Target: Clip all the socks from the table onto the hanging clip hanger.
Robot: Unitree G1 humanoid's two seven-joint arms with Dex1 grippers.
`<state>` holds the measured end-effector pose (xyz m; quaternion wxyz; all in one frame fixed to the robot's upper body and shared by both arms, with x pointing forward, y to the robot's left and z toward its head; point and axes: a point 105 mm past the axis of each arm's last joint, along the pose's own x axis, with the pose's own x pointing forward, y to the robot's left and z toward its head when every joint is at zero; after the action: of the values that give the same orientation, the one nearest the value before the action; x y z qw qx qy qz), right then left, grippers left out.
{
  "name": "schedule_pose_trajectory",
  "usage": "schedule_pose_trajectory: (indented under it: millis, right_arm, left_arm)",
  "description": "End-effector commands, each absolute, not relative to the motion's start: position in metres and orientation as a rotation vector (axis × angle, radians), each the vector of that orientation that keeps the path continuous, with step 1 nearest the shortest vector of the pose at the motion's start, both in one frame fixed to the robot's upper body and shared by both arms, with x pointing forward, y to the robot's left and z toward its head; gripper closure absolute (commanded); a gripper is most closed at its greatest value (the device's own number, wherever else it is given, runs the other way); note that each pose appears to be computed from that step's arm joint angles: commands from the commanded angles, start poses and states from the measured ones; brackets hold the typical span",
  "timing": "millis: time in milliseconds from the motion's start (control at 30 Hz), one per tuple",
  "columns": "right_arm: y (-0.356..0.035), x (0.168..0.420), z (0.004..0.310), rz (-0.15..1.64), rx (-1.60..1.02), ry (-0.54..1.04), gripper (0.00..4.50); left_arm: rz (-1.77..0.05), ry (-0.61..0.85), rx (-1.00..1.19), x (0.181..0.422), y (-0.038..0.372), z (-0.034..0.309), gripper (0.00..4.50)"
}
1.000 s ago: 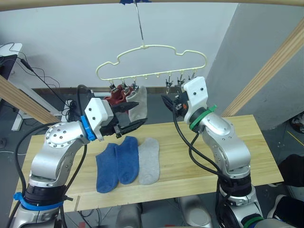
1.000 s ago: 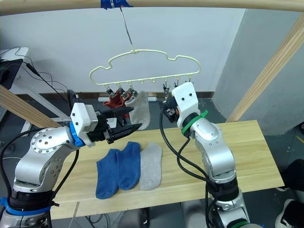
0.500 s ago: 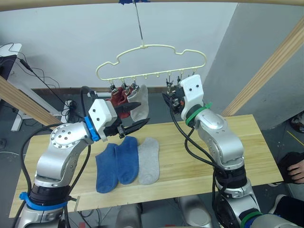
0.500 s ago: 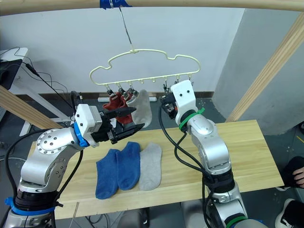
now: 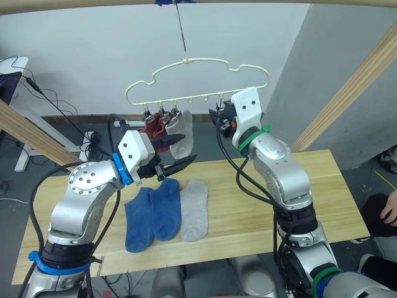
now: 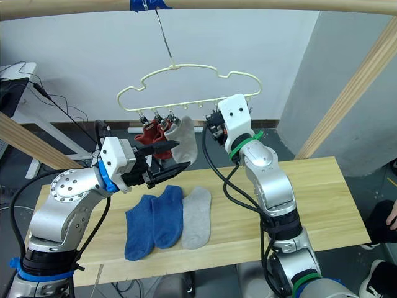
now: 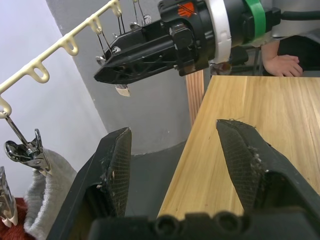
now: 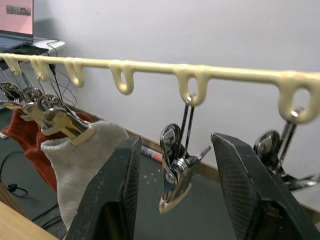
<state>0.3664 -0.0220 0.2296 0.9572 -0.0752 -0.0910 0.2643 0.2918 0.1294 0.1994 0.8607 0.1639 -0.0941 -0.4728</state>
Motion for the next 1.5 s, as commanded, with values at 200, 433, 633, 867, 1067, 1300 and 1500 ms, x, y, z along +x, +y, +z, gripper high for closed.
schedule_pose_trajectory:
  millis: [200, 433, 633, 867, 1067, 1300, 1500]
  right_arm:
    - [-0.007, 0.362, 0.247, 0.572, -0.115, -0.253, 2.20]
    - [-0.009, 0.364, 0.246, 0.523, -0.102, -0.244, 2.20]
    - [-0.013, 0.363, 0.244, 0.473, -0.090, -0.239, 2.20]
    - [-0.003, 0.359, 0.242, 0.525, -0.074, -0.232, 2.20]
    - [0.002, 0.358, 0.244, 0.553, -0.066, -0.239, 2.20]
    - [0.005, 0.358, 0.245, 0.565, -0.065, -0.244, 2.20]
    - [0.005, 0.359, 0.247, 0.563, -0.063, -0.253, 2.20]
  left_arm:
    - [-1.000, -0.233, 0.358, 0.287, 0.126, 0.202, 1.53]
    - [-0.998, -0.229, 0.357, 0.287, 0.126, 0.198, 1.53]
    - [-0.998, -0.227, 0.355, 0.287, 0.126, 0.196, 1.53]
    - [-0.998, -0.230, 0.354, 0.287, 0.126, 0.195, 1.53]
    - [-0.995, -0.229, 0.354, 0.287, 0.126, 0.194, 1.53]
    - [-0.993, -0.227, 0.355, 0.286, 0.127, 0.192, 1.53]
    - [-0.992, -0.226, 0.355, 0.286, 0.127, 0.191, 1.53]
